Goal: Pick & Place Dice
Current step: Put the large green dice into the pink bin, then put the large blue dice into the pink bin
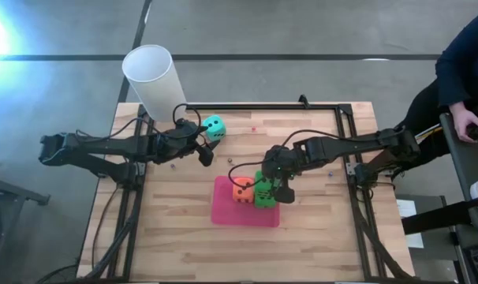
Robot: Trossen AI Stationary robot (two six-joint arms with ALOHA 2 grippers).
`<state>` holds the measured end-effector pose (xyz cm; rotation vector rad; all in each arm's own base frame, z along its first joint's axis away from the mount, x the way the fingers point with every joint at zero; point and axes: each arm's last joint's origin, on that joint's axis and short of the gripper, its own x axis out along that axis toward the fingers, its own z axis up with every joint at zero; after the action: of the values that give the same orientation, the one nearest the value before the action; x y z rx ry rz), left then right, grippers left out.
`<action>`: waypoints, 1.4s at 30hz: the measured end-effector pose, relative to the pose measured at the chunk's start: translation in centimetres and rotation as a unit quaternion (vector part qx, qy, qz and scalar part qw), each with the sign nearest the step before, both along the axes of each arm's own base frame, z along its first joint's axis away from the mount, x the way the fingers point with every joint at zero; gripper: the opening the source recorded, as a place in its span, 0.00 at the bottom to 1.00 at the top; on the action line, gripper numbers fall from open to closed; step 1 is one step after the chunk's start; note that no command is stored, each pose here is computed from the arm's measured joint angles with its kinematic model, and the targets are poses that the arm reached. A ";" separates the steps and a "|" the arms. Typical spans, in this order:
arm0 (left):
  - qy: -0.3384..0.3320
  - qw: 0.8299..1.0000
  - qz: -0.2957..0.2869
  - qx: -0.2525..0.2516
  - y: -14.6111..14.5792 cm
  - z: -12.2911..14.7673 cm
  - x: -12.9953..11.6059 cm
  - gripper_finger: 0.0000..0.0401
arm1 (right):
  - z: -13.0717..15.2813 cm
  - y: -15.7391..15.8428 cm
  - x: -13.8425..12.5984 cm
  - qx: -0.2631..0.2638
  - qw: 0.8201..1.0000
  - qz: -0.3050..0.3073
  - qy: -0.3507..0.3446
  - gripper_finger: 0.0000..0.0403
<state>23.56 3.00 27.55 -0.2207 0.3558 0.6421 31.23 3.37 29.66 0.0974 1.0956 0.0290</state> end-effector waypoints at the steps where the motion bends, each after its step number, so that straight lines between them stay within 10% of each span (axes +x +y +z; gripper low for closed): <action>1: 0.000 1.000 0.000 0.000 0.0 0.0 0.0 0.87 | 0.0 0.0 0.0 0.000 1.000 0.001 0.000 0.90; 42: 0.000 1.000 0.000 0.000 0.0 0.0 0.0 0.86 | 4.8 0.2 -0.5 -0.031 0.998 0.020 -0.059 0.99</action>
<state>23.56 3.00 27.55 -0.2207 0.3559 0.6426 30.76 3.56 34.43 0.0178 0.9799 0.0356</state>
